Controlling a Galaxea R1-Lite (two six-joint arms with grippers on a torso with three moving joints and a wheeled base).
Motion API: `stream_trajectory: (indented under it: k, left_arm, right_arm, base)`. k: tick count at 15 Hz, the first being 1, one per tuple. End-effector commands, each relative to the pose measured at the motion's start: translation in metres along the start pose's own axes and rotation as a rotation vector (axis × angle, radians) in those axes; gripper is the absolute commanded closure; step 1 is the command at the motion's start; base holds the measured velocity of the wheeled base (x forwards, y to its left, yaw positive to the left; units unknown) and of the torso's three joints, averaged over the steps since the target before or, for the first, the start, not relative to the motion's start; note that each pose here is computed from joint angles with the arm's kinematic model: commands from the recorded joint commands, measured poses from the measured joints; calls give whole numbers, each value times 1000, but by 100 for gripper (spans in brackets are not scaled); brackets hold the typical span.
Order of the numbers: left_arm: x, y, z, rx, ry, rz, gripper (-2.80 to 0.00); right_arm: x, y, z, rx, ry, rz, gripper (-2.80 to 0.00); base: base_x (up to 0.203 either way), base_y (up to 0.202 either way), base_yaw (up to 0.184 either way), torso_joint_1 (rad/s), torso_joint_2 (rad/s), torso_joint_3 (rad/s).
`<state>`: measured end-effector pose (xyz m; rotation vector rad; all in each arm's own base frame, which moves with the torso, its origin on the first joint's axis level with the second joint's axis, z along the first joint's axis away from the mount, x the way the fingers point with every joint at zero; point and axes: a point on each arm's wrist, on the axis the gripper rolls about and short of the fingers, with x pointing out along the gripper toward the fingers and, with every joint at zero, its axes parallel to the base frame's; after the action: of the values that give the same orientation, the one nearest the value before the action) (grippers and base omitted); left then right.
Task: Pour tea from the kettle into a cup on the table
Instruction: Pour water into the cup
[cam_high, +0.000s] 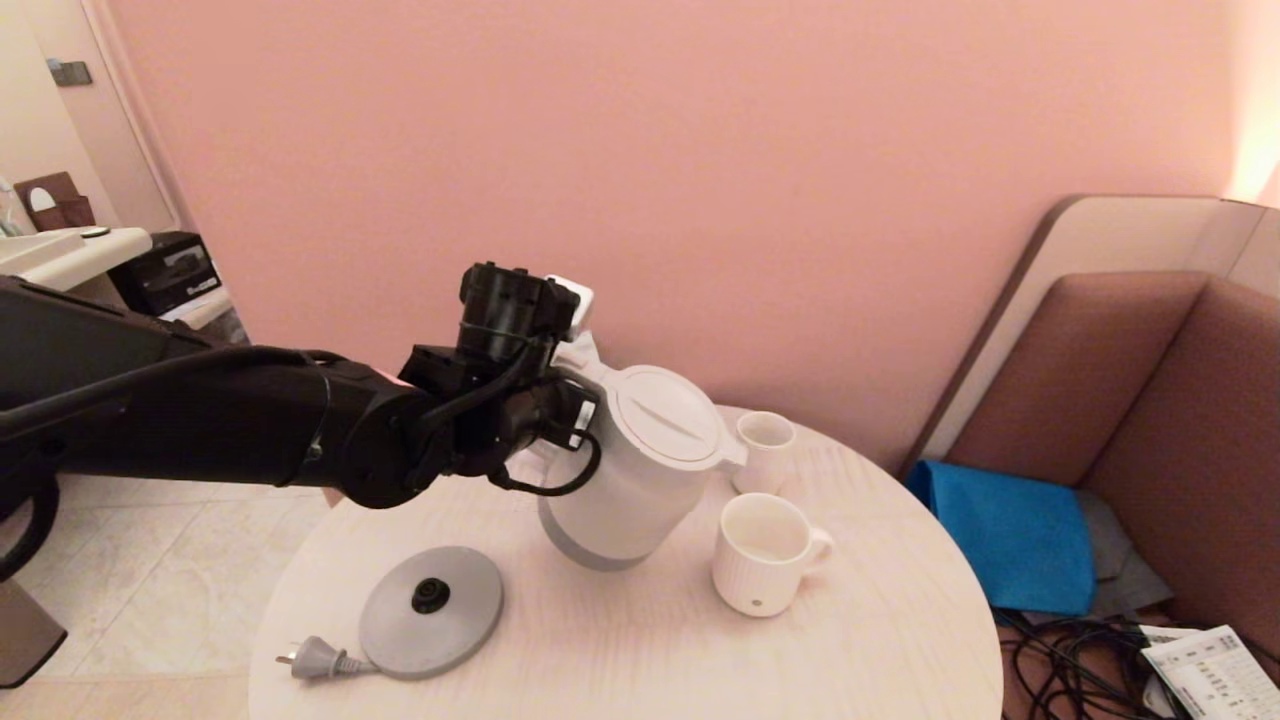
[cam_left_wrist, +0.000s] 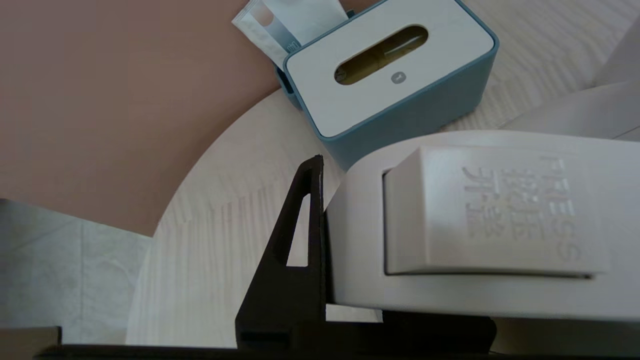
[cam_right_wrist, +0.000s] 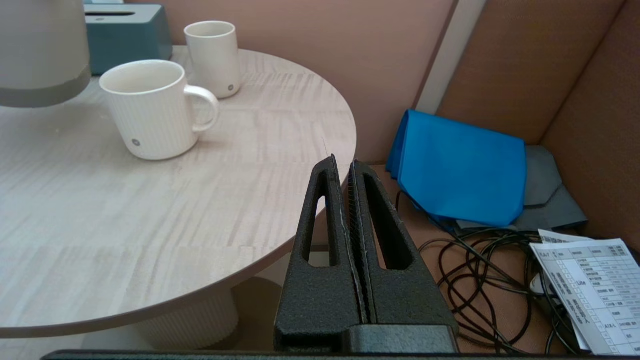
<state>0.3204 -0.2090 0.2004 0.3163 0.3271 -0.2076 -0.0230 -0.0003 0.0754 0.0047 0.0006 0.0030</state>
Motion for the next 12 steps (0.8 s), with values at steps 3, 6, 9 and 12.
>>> stream_trajectory:
  k: [3,6,9,12]
  left_arm:
    - [6,-3,-2,22,6,8,0]
    - [11,-8,-6,38,20,17,0]
    - [12,-17,-6,66,18,18,0]
    - [9,-24,-1,102,4,22,0]
  right_arm:
    - [0,0,0,0,2,0,0]
    - [0,0,0,0,2,0,0]
    - [0,0,0,0,1,0,0]
    - [0,0,0,0,1,0,0]
  base:
    - [0,0,0,0,0,0]
    - [0,0,0,0,0,0]
    - [0,0,0,0,0,0]
    - [0,0,0,0,0,0]
